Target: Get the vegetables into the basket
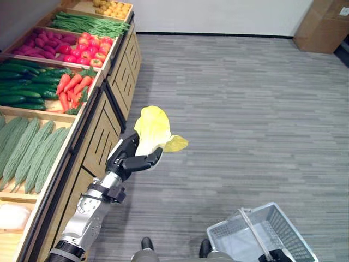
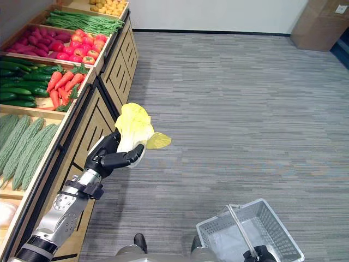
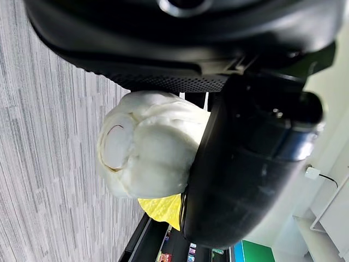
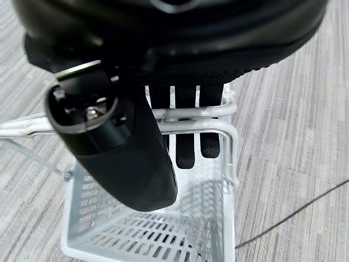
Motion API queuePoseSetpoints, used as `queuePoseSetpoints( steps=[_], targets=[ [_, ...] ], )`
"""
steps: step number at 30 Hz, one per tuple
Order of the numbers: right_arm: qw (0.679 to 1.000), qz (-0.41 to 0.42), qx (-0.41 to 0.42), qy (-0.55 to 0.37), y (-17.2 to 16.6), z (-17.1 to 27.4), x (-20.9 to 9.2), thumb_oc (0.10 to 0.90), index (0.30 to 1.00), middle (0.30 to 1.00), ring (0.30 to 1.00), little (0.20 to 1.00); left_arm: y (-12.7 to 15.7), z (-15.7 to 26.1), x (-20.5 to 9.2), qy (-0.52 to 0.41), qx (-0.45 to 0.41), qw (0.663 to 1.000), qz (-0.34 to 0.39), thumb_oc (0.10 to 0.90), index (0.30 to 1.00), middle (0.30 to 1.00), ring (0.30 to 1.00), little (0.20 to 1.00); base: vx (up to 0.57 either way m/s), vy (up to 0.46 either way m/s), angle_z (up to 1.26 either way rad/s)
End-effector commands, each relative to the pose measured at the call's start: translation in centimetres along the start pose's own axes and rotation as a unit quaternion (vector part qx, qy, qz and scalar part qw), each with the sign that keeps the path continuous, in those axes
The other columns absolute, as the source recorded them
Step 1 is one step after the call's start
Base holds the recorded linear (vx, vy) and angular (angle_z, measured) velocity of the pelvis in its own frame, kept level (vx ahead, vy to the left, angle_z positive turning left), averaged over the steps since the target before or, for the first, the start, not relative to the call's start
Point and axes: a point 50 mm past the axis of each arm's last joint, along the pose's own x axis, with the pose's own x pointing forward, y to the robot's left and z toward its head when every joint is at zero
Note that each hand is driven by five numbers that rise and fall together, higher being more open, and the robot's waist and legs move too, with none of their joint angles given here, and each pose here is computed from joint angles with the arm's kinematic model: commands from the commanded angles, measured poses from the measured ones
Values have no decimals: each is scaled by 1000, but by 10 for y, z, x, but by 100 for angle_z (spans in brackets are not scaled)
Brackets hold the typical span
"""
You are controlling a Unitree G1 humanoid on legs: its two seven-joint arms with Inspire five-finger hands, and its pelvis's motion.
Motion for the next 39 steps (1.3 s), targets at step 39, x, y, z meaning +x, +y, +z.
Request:
queuePoseSetpoints(
  steps=[39],
  targets=[
    [838,-264,-277,-389,-212,238,-86,400,300,300,300,300,-50,82,27,-100,239,932,-253,400,300,300,300,300,16,27,-7]
  ],
)
